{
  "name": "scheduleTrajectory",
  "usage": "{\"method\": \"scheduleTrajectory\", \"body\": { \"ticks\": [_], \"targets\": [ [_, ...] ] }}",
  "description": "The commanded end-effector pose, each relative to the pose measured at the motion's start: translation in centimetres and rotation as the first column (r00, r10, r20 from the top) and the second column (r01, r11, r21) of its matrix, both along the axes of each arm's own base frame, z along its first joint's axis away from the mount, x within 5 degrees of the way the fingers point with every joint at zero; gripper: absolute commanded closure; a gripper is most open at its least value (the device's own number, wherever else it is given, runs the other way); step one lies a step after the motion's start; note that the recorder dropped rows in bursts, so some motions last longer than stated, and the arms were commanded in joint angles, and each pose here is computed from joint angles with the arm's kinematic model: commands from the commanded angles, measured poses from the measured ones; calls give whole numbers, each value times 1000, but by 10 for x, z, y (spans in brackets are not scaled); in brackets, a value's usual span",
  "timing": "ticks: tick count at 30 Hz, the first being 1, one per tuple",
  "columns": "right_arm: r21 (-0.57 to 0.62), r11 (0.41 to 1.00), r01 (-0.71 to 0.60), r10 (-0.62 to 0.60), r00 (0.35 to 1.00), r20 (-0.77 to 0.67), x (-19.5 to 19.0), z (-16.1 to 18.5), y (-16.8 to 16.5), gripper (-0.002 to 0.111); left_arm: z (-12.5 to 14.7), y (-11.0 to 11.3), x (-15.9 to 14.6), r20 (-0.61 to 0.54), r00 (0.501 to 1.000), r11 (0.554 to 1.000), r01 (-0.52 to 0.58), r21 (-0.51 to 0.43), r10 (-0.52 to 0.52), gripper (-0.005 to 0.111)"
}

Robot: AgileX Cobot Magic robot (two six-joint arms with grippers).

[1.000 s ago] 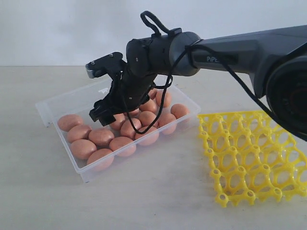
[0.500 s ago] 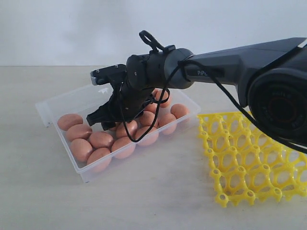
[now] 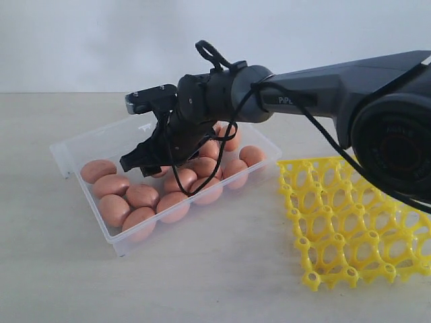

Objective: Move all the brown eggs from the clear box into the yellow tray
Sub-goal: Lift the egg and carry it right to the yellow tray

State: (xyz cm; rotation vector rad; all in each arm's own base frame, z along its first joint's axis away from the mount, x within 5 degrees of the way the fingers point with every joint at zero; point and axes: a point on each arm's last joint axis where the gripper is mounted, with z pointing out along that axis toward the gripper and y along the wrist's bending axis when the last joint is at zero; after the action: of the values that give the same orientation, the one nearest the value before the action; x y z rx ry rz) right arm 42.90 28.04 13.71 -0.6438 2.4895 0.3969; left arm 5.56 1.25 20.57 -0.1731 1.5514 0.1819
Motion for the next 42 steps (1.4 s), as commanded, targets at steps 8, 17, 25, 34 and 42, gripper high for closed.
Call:
{"method": "scheduleTrajectory", "body": {
  "ticks": [8,17,25,34,42],
  "targets": [
    [-19,995,-97,99,988,120,-17,92,-11,108,3,0,-1,23,1000,1000,-2,8,2,102],
    [6,1000,-15,13,951,309,-63,155,-51,109,3,0,-1,22,1000,1000,-1,8,1,102],
    [80,994,-80,17,804,595,-140,140,-112,109,3,0,-1,22,1000,1000,-1,8,1,102],
    [93,976,198,-218,846,487,-161,59,-200,109,3,0,-1,22,1000,1000,-1,8,1,102],
    [-68,994,89,-44,872,487,-154,26,-197,109,3,0,-1,23,1000,1000,-2,8,2,102]
  ]
}}
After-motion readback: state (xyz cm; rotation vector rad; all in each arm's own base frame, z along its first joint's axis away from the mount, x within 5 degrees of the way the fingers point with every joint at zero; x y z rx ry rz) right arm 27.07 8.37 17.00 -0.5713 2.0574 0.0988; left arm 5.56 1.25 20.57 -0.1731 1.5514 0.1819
